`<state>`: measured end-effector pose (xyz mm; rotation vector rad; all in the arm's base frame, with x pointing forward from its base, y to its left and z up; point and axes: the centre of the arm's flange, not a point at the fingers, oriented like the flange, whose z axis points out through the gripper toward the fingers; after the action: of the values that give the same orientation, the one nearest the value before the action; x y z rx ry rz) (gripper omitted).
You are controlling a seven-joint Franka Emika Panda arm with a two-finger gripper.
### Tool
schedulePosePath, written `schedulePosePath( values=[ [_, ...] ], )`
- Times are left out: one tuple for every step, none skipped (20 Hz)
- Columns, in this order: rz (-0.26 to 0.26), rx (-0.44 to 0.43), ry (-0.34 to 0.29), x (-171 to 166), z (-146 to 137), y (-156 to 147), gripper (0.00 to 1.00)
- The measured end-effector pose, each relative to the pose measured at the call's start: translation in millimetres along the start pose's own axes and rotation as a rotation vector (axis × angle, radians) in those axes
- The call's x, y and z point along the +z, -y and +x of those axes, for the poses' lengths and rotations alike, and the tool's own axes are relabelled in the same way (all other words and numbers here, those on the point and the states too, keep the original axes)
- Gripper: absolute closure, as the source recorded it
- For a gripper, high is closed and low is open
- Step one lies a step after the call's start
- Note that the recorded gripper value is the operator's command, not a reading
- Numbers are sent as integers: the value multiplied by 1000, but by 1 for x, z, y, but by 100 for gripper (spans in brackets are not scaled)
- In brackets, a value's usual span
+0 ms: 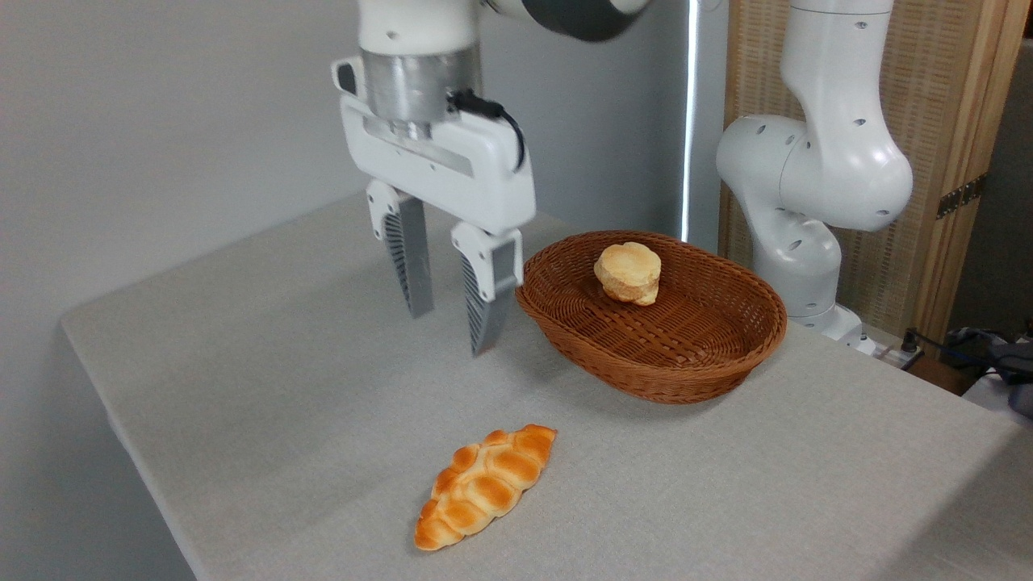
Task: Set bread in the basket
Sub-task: 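Move the open gripper over the braided bread roll and lower it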
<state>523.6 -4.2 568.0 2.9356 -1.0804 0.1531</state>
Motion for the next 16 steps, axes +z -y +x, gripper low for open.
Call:
schedulePosePath(
  values=[
    [4,-4,-4,9,-5,-1,0],
    [8,-5,-9,17,-7,-2,0],
    [19,-6,-21,26,-8,-3,0],
    [25,-7,-28,32,-9,-3,0],
    [35,-8,-38,42,-10,-3,0],
    [42,-8,-45,52,-11,-3,0],
    [49,-9,-53,61,-12,-4,0],
    [56,-9,-60,69,-13,-4,0],
    [59,-10,-63,74,-14,-4,0],
    [60,-10,-64,82,-15,-5,0],
    [60,-11,-63,86,-16,-6,0],
    [56,-11,-57,92,-18,-7,0],
    [50,-11,-51,97,-19,-8,0],
    [46,-11,-45,101,-20,-9,0],
    [48,-7,-37,103,-21,-9,0],
    [57,3,-25,105,-22,-9,0]
  ],
)
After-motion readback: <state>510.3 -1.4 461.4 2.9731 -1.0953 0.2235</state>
